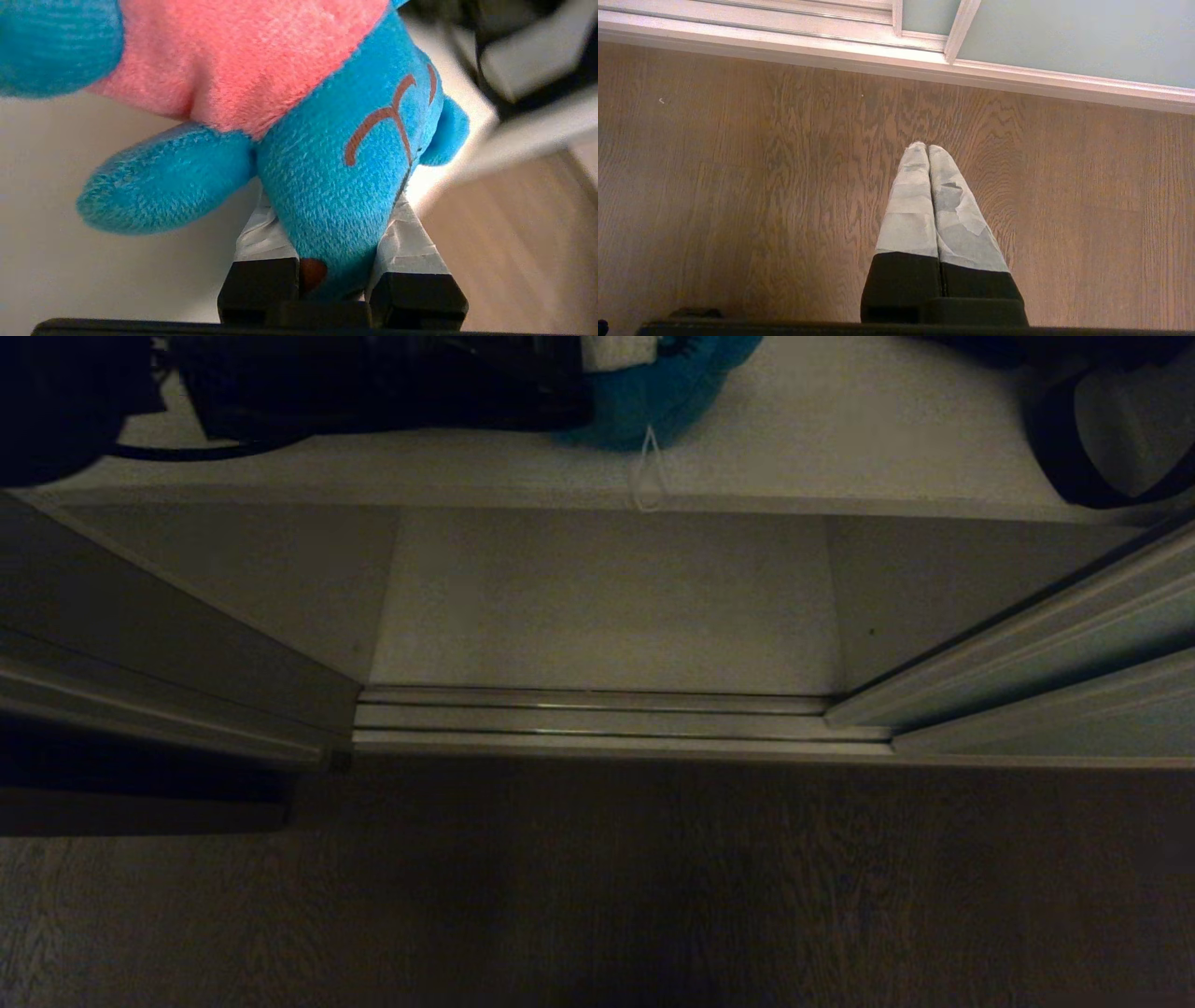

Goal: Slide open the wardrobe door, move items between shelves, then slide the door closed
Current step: Place the blue doll on the higher shelf

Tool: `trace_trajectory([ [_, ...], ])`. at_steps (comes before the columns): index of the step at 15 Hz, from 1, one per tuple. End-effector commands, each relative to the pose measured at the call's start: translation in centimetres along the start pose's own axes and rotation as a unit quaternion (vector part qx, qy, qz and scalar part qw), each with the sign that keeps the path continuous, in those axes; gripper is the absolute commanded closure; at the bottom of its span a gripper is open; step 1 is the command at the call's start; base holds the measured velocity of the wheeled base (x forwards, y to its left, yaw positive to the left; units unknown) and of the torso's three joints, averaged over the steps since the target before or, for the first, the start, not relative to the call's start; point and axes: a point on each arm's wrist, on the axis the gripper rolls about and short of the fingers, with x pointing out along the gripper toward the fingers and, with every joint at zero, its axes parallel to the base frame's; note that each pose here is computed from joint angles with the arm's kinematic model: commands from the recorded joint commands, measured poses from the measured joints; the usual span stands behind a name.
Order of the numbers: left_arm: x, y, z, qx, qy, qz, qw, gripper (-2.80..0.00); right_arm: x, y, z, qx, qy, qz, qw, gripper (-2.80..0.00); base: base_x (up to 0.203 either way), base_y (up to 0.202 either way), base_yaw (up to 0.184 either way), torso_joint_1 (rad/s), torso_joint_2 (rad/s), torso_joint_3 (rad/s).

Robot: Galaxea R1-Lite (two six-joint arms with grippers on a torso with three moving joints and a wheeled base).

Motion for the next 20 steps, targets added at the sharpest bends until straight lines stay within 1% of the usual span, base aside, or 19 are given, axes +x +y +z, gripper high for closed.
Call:
trace_trajectory([
  [1, 2.4, 1.0, -1.5, 0.0, -0.003, 0.005, 1.0, 0.0, 0.0, 0.0, 0.0, 0.0, 0.0, 0.001, 1.0, 0.0, 0.0, 0.0, 0.0, 0.0, 0.0, 0.0],
  [3, 2.4, 1.8, -1.2, 0.01, -0.023, 0.017, 0.9995, 0.0, 0.0, 0.0, 0.0, 0.0, 0.0, 0.001, 1.0, 0.0, 0.0, 0.0, 0.0, 0.0, 0.0, 0.0],
  [5, 1.9, 2.3, -0.7, 0.016, -0.032, 0.028, 0.999, 0.0, 0.0, 0.0, 0.0, 0.0, 0.0, 0.0, 1.0, 0.0, 0.0, 0.0, 0.0, 0.0, 0.0, 0.0],
  [10, 0.7, 2.3, 0.6, 0.023, -0.046, 0.035, 0.9981, 0.0, 0.0, 0.0, 0.0, 0.0, 0.0, 0.0, 1.0, 0.0, 0.0, 0.0, 0.0, 0.0, 0.0, 0.0],
  [12, 0.6, 2.3, 0.7, 0.025, -0.049, 0.048, 0.9973, 0.0, 0.0, 0.0, 0.0, 0.0, 0.0, 0.001, 1.0, 0.0, 0.0, 0.0, 0.0, 0.0, 0.0, 0.0],
  [13, 0.6, 2.3, 0.7, 0.025, -0.049, 0.051, 0.9972, -2.8, 0.0, 0.0, 0.0, 0.0, -0.001, 0.0, 1.0, 0.0, 0.0, 0.0, 0.0, 0.0, 0.0, 0.0],
  [16, 0.6, 2.3, 0.8, 0.027, -0.054, 0.05, 0.997, -2.8, 0.0, 0.0, 0.0, 0.0, -0.001, 0.001, 1.0, 0.0, 0.0, 0.0, 0.0, 0.0, 0.0, 0.0],
  [20, 0.7, 2.4, 1.3, 0.038, -0.088, 0.052, 0.994, -2.8, 0.0, 0.0, 0.0, 0.0, 0.0, 0.001, 1.0, 0.0, 0.0, 0.0, 0.0, 0.0, 0.0, 0.0],
])
